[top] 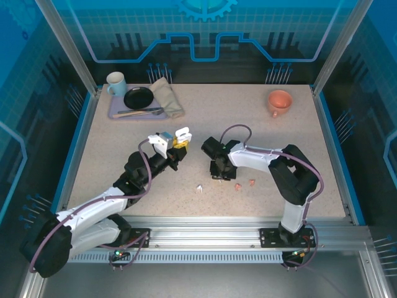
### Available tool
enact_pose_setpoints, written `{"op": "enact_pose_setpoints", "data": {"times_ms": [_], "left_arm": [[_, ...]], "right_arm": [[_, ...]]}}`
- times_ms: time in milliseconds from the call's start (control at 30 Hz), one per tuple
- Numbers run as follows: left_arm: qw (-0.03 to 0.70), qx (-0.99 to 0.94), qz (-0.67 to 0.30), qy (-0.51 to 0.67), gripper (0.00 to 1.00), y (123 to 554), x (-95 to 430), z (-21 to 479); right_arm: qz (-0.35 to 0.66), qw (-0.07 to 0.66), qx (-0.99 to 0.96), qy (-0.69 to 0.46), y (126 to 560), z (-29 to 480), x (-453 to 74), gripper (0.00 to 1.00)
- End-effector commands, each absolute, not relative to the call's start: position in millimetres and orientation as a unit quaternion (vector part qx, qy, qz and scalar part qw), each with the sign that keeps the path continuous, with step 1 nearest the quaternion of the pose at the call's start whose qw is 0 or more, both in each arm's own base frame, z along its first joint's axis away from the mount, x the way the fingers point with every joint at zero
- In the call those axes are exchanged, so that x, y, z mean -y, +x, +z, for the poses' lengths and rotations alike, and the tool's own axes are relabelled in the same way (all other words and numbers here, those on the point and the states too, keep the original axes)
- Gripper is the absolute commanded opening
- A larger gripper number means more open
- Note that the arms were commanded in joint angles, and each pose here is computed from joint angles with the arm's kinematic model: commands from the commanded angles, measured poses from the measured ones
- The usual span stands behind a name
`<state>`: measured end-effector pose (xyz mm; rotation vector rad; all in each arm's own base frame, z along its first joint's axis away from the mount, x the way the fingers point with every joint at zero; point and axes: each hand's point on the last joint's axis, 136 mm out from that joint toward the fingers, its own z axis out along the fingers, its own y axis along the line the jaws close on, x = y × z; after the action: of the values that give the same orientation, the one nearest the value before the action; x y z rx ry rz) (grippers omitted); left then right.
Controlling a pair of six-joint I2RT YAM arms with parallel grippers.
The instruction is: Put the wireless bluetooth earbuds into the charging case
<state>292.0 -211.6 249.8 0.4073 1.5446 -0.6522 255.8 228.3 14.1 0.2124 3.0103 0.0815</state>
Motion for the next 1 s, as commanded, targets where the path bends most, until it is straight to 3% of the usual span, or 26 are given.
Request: {"op": "enact_pose_setpoints", "data": {"times_ms": [0,333,700,967], "left_arm": [[0.670,-0.656,-0.291,0.190,0.00,291.0,213.6,273.6],[0.670,-0.651,-0.295,0.201,0.00,286.6,215.1,277.1],[0.668,-0.624,-0.329,0.235,0.00,276.0,229.0,297.3],[0.670,-0.598,-0.367,0.241,0.00,279.5,244.6,319.4]], "right_arm": [[-0.015,0.069,-0.994,0.082,253.0,13.0,-197.9,0.24],[0.058,0.172,-0.979,0.088,268.7,77.6,-199.4,0.24],[0.240,0.401,-0.883,0.046,298.3,263.1,-218.9,0.24],[0.382,0.509,-0.772,0.002,302.8,378.8,-248.8,0.24]]}}
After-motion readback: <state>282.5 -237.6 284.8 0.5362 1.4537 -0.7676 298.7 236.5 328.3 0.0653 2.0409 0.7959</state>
